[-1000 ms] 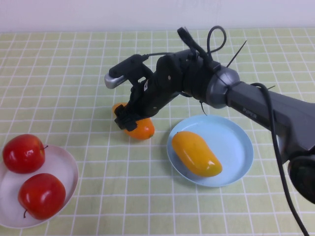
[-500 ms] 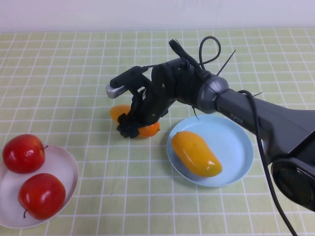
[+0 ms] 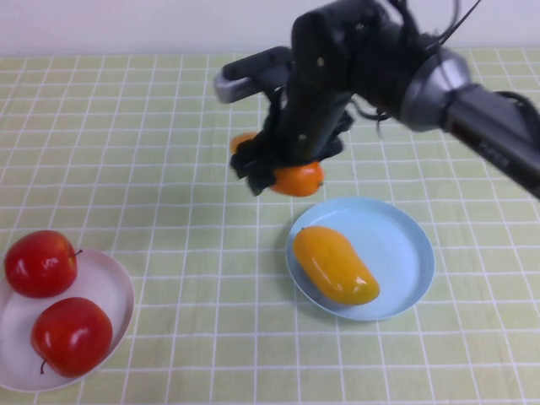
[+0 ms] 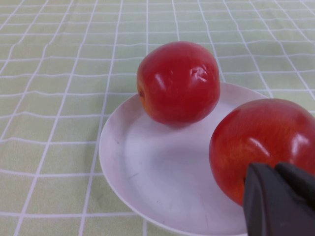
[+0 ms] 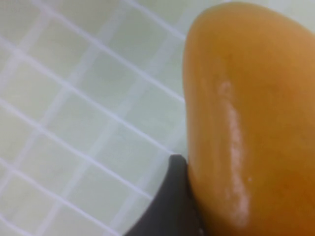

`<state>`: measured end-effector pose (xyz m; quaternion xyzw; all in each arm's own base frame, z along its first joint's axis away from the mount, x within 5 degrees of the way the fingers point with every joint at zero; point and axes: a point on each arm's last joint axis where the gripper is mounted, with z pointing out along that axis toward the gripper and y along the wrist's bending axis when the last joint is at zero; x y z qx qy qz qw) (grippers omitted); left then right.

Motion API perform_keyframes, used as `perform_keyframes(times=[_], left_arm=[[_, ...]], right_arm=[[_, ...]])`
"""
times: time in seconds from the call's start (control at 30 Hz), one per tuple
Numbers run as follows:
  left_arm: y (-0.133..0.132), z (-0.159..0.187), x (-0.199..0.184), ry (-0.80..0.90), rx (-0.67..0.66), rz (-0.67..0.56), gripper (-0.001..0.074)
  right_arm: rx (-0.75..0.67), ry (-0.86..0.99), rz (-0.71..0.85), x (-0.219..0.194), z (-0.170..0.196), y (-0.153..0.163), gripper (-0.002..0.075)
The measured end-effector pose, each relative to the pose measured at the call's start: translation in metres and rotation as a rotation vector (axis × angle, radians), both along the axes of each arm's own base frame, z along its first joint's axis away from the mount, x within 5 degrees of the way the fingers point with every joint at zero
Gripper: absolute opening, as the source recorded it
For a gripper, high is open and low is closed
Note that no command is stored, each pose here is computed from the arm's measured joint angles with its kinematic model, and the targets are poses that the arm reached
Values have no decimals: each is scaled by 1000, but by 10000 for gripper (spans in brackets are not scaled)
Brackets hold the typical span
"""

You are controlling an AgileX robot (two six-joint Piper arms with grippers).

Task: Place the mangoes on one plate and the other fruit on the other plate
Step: Put another type of fruit in the right plate

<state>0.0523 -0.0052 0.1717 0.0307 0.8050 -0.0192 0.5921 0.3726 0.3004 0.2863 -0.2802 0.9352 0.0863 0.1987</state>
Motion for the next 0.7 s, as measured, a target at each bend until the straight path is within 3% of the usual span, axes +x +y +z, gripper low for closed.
perform_keyframes(times=[0.17, 0.43, 0.7], left_arm=[[0, 0, 0, 0, 0, 0, -2], [0, 0, 0, 0, 0, 0, -2], [0, 0, 0, 0, 0, 0, -2]], right_arm=[[-56, 29, -131, 3, 6, -34, 557], [-137, 185, -228, -31, -24, -82, 557], [-105, 227, -265, -49, -56, -103, 557]])
